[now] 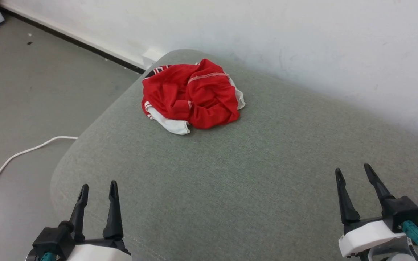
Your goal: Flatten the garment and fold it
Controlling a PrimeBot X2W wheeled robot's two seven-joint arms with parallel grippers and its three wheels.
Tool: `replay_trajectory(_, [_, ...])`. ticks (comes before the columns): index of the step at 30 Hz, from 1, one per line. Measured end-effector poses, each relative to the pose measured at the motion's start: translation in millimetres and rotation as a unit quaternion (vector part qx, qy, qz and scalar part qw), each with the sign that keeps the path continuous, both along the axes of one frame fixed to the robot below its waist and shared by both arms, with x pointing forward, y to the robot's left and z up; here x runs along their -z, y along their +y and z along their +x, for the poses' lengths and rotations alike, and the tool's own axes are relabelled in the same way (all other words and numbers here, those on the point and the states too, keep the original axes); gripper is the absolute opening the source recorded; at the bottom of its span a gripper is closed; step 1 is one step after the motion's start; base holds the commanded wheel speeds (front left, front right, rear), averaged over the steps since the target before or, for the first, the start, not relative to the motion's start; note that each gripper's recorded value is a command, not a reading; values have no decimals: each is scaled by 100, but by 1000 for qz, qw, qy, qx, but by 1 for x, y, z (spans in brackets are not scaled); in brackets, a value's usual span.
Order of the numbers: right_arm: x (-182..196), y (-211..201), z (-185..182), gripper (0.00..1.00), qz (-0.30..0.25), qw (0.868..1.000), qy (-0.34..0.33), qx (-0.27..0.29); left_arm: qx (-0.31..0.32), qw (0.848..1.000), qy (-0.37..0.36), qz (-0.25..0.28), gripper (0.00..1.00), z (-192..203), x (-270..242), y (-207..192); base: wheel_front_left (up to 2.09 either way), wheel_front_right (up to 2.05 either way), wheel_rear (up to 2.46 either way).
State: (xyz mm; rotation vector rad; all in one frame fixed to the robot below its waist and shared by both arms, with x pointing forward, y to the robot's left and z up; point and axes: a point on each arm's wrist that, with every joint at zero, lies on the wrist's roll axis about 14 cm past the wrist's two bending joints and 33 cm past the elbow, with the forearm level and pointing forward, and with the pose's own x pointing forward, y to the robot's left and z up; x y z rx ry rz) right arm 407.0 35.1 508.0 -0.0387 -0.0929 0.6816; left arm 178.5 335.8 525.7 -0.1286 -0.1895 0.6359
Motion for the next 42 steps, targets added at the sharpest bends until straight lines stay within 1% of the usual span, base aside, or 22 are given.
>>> replay_trajectory(6, [2, 8, 0, 100, 2, 1000, 0, -11, -14, 1000, -2, -2, 100, -9, 1, 3, 0, 0, 0])
replay_trajectory(16, [4, 8, 1, 100, 0, 1000, 2, -11, -12, 1000, 1, -8, 100, -9, 4, 1, 0, 0, 0])
replay_trajectory(20, [6, 7, 2, 100, 1, 1000, 5, -9, -5, 999, -40, -13, 100, -5, -15, 0, 0, 0, 0])
replay_trajectory(22, [8, 5, 5, 100, 1, 1000, 6, -5, 5, 997, -76, -6, 100, 2, -37, 1, 0, 0, 0])
replay_trajectory(23, [9, 4, 6, 100, 1, 1000, 7, -3, 12, 995, -95, 1, 100, 7, -49, 1, 0, 0, 0])
replay_trajectory(26, [12, -2, 12, 100, -3, 1000, 5, 7, 37, 989, -135, 47, 100, 28, -89, -3, 0, 0, 0])
replay_trajectory(30, [11, -9, 23, 100, -5, 1000, -3, 22, 65, 980, -158, 100, 100, 62, -139, 1, 0, 0, 0])
replay_trajectory(32, [8, -11, 30, 100, -2, 1000, -13, 27, 80, 978, -144, 131, 100, 84, -161, 6, 0, 0, 0])
replay_trajectory(34, [3, -11, 38, 100, -1, 999, -26, 32, 90, 977, -137, 140, 100, 106, -180, 14, 0, 0, 0])
replay_trajectory(36, [-1, -11, 46, 100, 0, 999, -40, 36, 101, 978, -109, 148, 100, 132, -188, 22, 0, 0, 0])
replay_trajectory(40, [-7, -11, 60, 100, 7, 997, -61, 42, 116, 983, -32, 136, 100, 183, -181, 46, 0, 0, 0])
replay_trajectory(42, [-11, -15, 66, 100, 12, 996, -71, 49, 122, 984, 23, 129, 100, 206, -165, 57, 0, 0, 0])
